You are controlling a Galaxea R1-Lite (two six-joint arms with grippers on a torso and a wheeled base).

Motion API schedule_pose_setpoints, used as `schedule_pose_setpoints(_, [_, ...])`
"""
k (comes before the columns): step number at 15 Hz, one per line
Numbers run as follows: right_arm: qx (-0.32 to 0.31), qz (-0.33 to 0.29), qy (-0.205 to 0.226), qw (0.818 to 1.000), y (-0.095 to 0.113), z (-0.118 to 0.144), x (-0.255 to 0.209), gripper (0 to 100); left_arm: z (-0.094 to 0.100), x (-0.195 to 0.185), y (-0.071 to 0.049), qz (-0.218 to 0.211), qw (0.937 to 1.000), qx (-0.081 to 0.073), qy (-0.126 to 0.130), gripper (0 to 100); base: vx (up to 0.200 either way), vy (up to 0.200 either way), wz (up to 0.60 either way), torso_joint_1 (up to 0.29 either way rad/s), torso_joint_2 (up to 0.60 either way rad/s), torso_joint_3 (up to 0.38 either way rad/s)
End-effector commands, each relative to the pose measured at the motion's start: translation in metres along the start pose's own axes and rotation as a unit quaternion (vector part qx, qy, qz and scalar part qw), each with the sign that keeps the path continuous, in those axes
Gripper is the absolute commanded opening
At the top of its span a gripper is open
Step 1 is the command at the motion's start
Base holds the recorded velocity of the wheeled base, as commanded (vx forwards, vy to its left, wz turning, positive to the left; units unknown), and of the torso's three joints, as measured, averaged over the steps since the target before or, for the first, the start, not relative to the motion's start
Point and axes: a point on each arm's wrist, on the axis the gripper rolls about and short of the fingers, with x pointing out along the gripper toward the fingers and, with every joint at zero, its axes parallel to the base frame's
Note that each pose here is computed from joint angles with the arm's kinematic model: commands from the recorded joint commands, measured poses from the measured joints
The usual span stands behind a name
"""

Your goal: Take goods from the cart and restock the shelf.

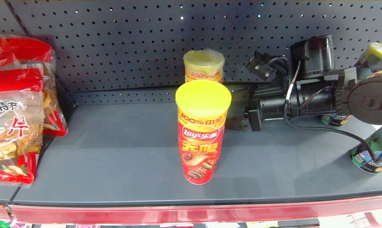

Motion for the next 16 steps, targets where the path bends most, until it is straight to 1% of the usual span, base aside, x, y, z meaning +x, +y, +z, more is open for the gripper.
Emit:
schedule_pose_setpoints(1, [0.001, -0.001, 0.002, 1.000, -0.006, -0.002, 0.008, 100, 0.000, 0.000, 0.000, 0.000, 1.0000, 0.000, 0.001, 100, 0.000, 0.000, 0.00, 0.000, 0.00, 0.000])
schedule_pose_setpoints(4, [-0.001, 0.003, 0.000, 1.000, -0.011, -0.001, 0.019, 100, 0.000, 0.000, 0.000, 0.000, 1.0000, 0.000, 0.000, 100, 0.000, 0.000, 0.00, 0.000, 0.00, 0.000])
schedule_pose_setpoints(10, [-0.002, 0.026, 0.001, 1.000, 0.001, 0.002, 0.031, 100, 0.000, 0.000, 0.000, 0.000, 1.0000, 0.000, 0.001, 100, 0.000, 0.000, 0.00, 0.000, 0.00, 0.000])
schedule_pose_setpoints(16, [0.002, 0.030, 0.001, 1.000, 0.004, 0.002, 0.032, 100, 0.000, 0.000, 0.000, 0.000, 1.0000, 0.000, 0.000, 100, 0.000, 0.000, 0.00, 0.000, 0.00, 0.000])
